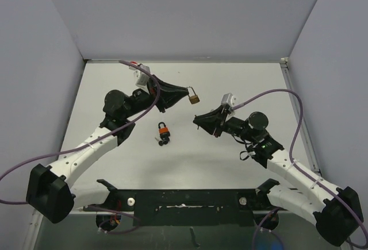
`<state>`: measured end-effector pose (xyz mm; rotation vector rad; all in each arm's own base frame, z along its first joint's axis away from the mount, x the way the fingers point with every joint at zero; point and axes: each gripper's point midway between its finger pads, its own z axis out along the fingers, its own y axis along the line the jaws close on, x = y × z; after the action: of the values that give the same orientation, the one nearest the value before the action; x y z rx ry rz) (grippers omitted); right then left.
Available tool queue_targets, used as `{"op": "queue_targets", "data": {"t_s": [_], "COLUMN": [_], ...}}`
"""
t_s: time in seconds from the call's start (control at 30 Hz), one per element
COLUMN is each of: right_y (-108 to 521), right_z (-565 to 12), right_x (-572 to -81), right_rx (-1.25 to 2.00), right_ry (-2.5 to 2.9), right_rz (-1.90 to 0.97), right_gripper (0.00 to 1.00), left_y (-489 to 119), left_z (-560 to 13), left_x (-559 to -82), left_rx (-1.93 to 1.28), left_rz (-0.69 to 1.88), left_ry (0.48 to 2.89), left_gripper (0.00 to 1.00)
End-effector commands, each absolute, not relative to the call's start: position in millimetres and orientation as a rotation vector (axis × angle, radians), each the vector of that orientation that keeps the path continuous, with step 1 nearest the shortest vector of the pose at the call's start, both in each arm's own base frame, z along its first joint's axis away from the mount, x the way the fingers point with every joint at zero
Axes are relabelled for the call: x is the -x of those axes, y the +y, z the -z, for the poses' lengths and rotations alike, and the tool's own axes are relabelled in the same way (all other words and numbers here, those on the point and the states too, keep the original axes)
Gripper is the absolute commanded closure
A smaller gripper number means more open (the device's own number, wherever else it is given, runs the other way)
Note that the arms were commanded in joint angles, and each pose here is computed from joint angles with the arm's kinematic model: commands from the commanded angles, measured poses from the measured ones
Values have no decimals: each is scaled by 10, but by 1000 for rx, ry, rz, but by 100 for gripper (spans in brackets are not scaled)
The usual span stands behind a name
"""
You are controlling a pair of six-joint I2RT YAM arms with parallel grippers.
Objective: Lock with the key
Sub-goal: Lock the lock, then place the key at the center of the board, then place the lock at the center of the board.
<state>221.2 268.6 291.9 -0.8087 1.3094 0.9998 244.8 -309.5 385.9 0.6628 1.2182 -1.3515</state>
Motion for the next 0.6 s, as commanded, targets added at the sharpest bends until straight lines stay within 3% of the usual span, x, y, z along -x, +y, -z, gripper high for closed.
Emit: {"op": "queue_targets", "data": {"t_s": [0.0, 0.27, 0.57], "right_y": [2791, 2819, 2499], "right_z": [-2654, -2557, -2392], "right_x": [-2076, -2207, -2950], "right_rx": [869, 829, 569], "right_ry": [1371, 1435, 1669], "right_rz": [-1043, -964, -581], "right_gripper": [100, 100, 100], "left_y": [-2701, -2721, -2867], "left_z": [-4817, -4603, -3073], "left_x": [-2479, -2645, -3259], "left_rx": [-510, -472, -441], "left_rz": [1184, 1155, 1021], "left_ry": [895, 991, 1526], "left_gripper": [100, 100, 100]}}
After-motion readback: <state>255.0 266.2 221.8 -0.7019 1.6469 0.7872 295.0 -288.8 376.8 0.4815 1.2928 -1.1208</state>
